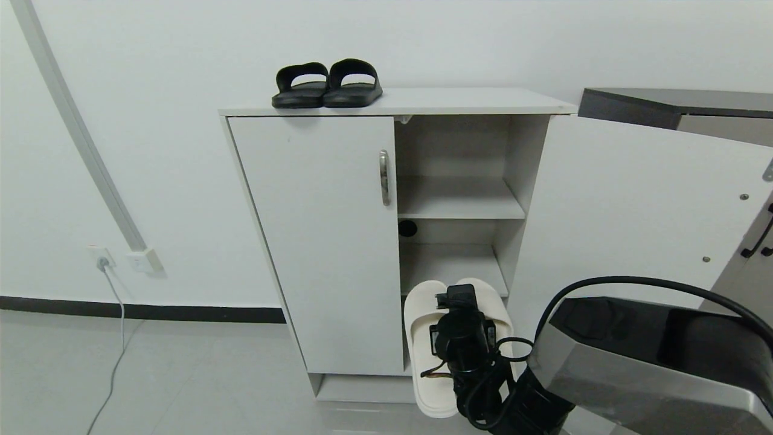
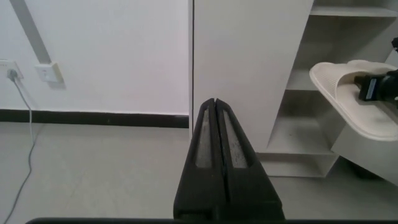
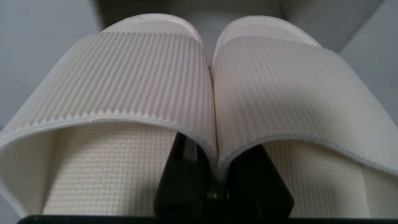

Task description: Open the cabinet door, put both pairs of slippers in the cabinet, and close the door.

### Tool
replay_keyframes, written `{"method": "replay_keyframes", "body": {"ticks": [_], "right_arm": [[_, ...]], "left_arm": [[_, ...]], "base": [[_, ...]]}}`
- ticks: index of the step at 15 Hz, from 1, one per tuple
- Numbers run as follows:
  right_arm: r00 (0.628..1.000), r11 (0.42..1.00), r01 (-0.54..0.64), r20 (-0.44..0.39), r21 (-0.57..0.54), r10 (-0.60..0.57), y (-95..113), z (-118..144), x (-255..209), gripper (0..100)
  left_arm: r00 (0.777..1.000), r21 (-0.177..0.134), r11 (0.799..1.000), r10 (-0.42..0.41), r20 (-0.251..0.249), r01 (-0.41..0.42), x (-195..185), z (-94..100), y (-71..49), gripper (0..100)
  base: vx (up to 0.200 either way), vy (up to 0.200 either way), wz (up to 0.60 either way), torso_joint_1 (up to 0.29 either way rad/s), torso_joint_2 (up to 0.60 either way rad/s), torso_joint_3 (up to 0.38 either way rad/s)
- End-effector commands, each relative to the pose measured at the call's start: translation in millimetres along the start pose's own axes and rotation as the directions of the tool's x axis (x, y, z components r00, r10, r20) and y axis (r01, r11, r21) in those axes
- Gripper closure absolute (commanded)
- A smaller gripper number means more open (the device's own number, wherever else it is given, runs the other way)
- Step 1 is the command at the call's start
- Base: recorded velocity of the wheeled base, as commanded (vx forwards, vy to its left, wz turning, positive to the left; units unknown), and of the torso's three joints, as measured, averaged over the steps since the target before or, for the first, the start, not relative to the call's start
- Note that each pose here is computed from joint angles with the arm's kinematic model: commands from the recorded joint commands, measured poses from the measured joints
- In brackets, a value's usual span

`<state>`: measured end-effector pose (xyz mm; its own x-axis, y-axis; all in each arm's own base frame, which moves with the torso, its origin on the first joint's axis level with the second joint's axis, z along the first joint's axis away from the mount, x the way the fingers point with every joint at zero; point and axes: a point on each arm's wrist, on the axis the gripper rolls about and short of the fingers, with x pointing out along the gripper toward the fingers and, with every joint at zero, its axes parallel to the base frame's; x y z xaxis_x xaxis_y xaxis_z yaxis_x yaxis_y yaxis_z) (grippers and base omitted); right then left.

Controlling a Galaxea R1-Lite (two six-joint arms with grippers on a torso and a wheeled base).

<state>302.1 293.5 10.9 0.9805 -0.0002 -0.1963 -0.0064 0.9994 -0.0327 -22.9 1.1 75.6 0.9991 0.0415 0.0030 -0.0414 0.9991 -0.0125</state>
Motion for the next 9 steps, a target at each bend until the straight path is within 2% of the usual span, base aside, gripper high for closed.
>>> {"method": "replay_keyframes", "body": {"ticks": [1, 9], "right_arm": [[1.0, 0.999, 0.016, -0.018, -0.031, -0.017, -3.0, -13.8, 6.9, 100], [0.999, 0.997, 0.024, 0.038, -0.07, -0.021, -6.7, -26.6, 13.5, 100]], "left_arm": [[1.0, -0.001, 1.0, 0.0, -0.001, 0.0, 0.1, 0.1, 0.0, 100], [1.0, -0.003, 1.0, 0.0, -0.001, 0.0, 0.1, 0.1, 0.0, 100]], "base": [[0.0, 0.0, 0.0, 0.0, 0.0, 0.0], [0.0, 0.0, 0.0, 0.0, 0.0, 0.0]]}}
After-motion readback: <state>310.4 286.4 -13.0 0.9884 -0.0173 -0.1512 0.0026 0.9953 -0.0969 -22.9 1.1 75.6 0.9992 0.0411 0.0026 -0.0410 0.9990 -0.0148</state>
